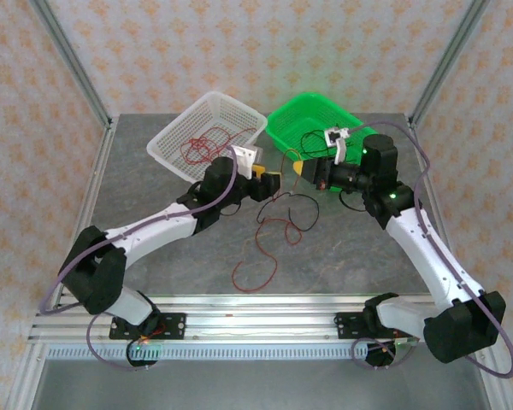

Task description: Untangle the cables

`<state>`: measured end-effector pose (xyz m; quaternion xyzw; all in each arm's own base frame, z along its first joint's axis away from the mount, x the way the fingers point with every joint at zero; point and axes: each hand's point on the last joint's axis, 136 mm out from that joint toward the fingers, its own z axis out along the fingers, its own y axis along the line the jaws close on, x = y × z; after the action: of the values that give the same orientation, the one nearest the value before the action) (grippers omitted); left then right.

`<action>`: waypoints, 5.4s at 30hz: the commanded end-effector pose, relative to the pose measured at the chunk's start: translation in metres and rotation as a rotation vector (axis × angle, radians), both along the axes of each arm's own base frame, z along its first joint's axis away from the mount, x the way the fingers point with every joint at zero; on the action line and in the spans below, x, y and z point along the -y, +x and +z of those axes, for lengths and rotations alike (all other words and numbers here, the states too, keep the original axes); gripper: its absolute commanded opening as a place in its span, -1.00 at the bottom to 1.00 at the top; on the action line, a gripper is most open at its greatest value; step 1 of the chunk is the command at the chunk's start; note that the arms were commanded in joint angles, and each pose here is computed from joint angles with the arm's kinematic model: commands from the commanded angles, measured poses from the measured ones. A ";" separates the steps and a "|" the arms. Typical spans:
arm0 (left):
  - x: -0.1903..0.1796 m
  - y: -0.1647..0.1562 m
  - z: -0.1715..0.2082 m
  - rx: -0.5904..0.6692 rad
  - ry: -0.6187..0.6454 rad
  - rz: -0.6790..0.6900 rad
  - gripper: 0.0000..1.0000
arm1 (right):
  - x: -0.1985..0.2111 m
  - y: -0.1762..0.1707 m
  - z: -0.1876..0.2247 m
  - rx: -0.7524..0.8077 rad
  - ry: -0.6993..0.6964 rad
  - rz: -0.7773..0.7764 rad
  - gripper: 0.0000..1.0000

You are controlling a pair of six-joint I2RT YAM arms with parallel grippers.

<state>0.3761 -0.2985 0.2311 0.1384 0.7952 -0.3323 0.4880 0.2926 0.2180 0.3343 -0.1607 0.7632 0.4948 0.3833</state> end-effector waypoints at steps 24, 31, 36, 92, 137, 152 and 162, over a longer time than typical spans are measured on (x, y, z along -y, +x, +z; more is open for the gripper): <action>-0.020 0.013 -0.061 -0.161 -0.009 -0.025 -0.05 | -0.001 -0.009 0.027 0.095 0.026 0.023 -1.00; -0.020 0.026 -0.067 -0.147 -0.040 0.022 -0.28 | 0.000 -0.012 0.030 0.101 0.032 0.018 -1.00; -0.020 0.031 -0.072 -0.150 -0.058 0.046 -0.63 | 0.002 -0.015 0.034 0.106 0.037 0.015 -1.00; -0.124 -0.032 -0.154 -0.290 0.246 0.360 0.03 | 0.029 0.015 0.189 0.268 0.228 -0.255 -1.00; -0.170 -0.114 0.073 0.055 -0.214 0.390 0.98 | -0.166 0.266 0.019 0.071 0.180 0.013 -1.00; -0.188 -0.125 0.085 0.082 -0.193 0.446 0.98 | -0.221 0.254 -0.117 0.076 -0.257 -0.079 -1.00; -0.193 -0.128 0.092 0.092 -0.190 0.462 0.99 | -0.229 0.244 -0.188 0.217 -0.649 -0.184 -1.00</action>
<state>0.2529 -0.1114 0.3057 -0.0745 0.7585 -0.2813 0.5831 0.5249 0.4656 0.1759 -0.2423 0.8316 0.2648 0.4239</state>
